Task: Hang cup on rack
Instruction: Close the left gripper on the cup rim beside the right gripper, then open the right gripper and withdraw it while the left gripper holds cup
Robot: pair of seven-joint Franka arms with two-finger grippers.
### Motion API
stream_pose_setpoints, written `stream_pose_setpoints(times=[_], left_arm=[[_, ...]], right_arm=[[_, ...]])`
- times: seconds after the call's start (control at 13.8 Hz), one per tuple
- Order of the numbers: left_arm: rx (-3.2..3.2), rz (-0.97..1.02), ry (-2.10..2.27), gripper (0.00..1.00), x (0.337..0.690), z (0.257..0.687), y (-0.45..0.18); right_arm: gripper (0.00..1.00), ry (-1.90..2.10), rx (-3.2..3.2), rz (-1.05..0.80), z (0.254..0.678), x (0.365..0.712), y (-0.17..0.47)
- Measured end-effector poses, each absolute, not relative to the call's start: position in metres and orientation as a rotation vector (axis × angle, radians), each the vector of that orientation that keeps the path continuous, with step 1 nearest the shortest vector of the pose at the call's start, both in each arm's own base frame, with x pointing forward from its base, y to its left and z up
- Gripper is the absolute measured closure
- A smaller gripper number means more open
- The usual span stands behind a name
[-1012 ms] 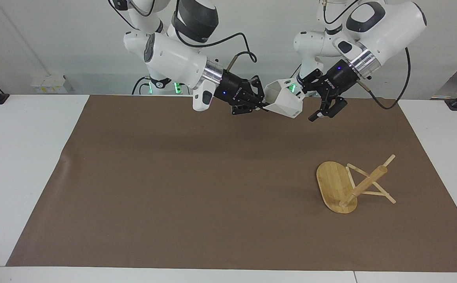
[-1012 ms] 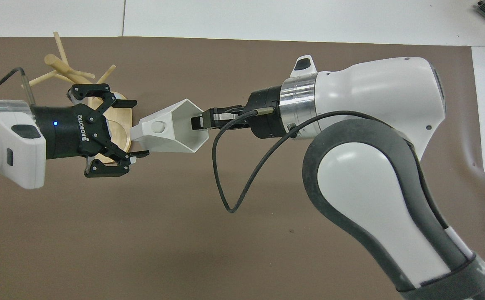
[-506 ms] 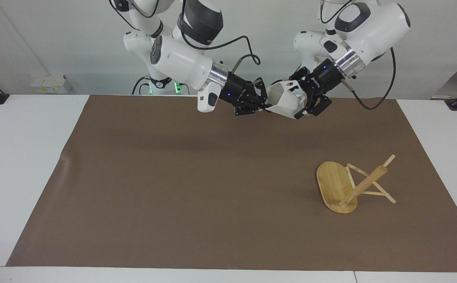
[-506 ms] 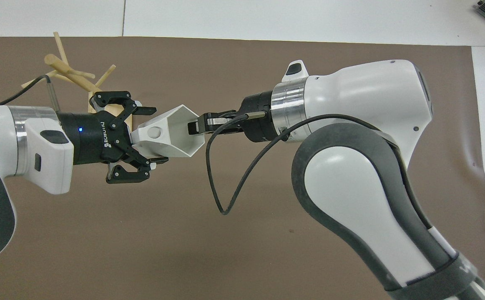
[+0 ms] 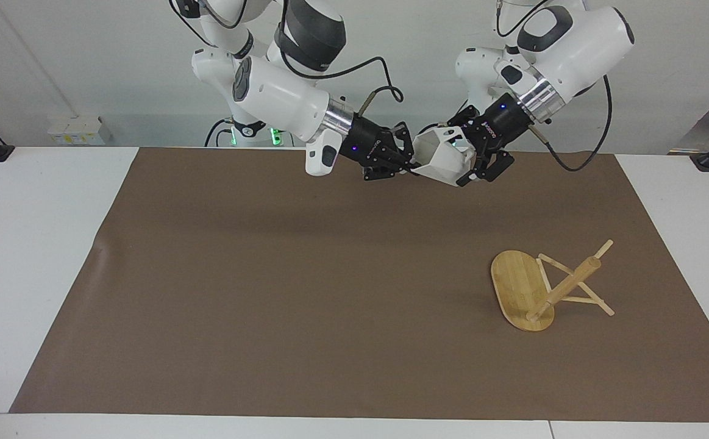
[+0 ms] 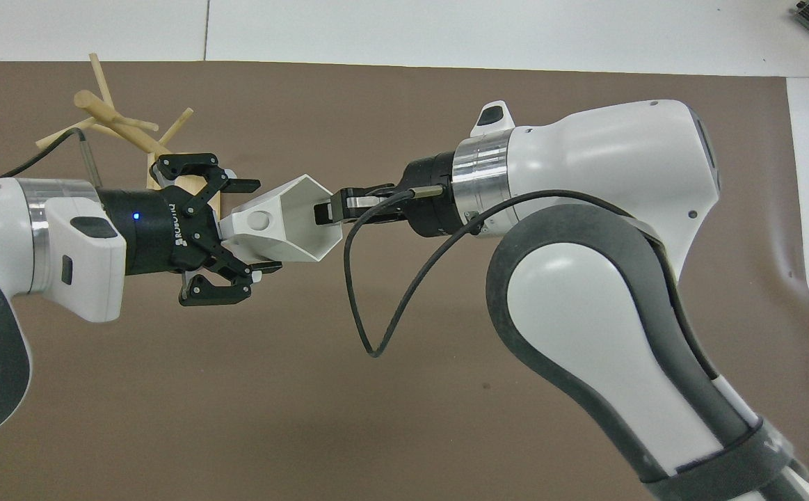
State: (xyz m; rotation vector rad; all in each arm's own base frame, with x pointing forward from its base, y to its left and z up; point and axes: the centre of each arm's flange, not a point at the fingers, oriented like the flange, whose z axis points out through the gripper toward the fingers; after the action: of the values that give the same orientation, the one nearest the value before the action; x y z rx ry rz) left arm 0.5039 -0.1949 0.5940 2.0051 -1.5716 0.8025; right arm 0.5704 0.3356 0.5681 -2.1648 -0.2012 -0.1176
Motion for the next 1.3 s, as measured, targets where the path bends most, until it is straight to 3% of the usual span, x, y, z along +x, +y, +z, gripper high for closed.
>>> stream_pose_setpoints(times=[0.36,0.43,0.51,0.65,1.3], left_arm=[[2.012,0.803,-1.570,0.00,0.5044,0.5918,-0.1937],[2.013,0.802,-1.570,0.06,0.5042,0.5911,-0.1938],[2.014,0.802,-1.568,0.06,0.5043,0.5908,-0.1935],[2.012,0.795,-1.572,0.24,0.5028,0.5901,-0.1945],[2.027,0.782,-1.550,0.24,0.5023,0.5886,-0.1951]], right_arm=[[0.96,-0.191,-2.166,-0.114,0.5678,0.5707,0.3353],[0.96,-0.188,-2.166,-0.118,0.5681,0.5712,0.3349],[0.96,-0.187,-2.166,-0.117,0.5681,0.5712,0.3349],[0.96,-0.179,-2.167,-0.125,0.5678,0.5734,0.3326],[0.96,-0.177,-2.168,-0.122,0.5663,0.5740,0.3324]])
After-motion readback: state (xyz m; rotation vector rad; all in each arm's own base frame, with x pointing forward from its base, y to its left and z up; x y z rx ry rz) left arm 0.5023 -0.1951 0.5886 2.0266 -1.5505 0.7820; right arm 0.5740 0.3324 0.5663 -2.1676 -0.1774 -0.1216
